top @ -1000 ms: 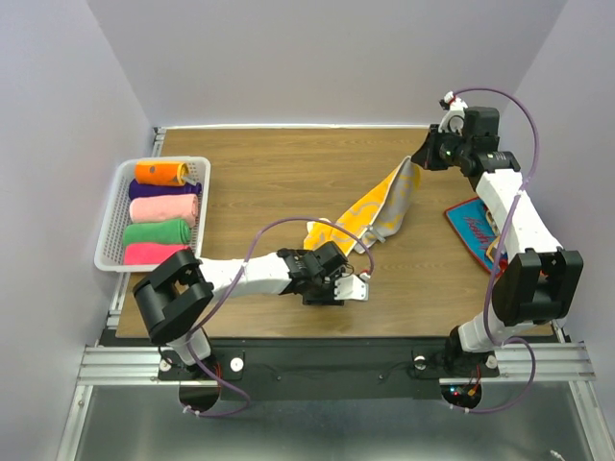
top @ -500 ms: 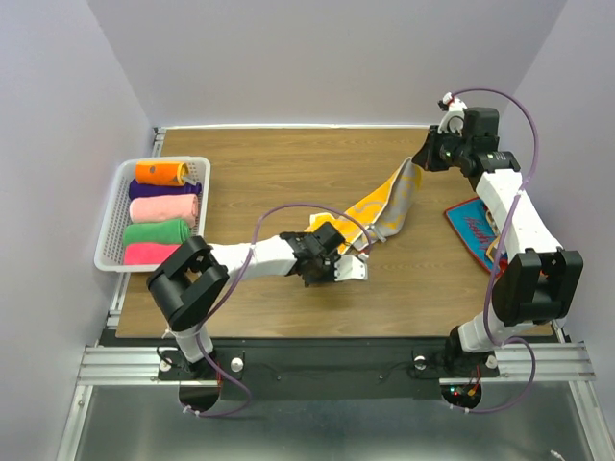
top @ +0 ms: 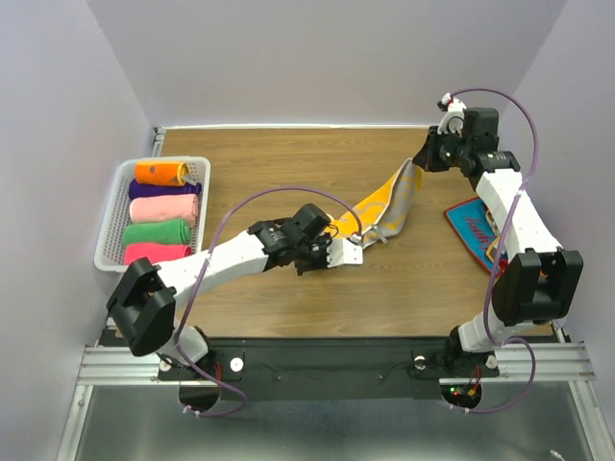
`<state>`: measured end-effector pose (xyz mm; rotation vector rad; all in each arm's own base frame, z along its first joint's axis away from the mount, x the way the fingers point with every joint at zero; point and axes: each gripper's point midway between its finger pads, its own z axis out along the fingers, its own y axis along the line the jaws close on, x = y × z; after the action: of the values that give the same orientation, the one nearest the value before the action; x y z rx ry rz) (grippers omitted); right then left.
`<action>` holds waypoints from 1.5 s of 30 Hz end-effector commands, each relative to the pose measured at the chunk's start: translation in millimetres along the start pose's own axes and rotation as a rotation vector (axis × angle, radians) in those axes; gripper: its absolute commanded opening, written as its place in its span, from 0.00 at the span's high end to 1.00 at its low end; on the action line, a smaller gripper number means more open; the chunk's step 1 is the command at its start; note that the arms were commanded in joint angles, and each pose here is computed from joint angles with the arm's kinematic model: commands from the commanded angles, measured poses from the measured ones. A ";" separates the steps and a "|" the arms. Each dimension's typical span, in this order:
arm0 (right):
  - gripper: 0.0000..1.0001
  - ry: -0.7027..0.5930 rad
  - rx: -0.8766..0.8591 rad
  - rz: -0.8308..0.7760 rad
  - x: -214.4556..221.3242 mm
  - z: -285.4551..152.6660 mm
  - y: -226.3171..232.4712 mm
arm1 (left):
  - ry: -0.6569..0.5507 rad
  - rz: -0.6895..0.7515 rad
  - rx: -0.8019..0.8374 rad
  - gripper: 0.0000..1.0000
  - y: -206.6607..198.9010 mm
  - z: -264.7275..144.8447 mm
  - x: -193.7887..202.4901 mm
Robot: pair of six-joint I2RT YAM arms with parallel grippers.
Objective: Roll the towels
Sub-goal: Flatten the towel
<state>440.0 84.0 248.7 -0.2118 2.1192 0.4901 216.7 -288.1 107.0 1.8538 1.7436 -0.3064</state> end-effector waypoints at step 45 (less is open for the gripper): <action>0.99 0.018 0.048 -0.093 -1.2 -2.0 -13.9 | 0.168 -0.024 0.044 0.46 -15.9 39.9 51.0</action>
<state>437.3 76.3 246.4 -0.2830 2.1360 0.4165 218.8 -274.4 41.0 1.9523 1.8917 -0.2241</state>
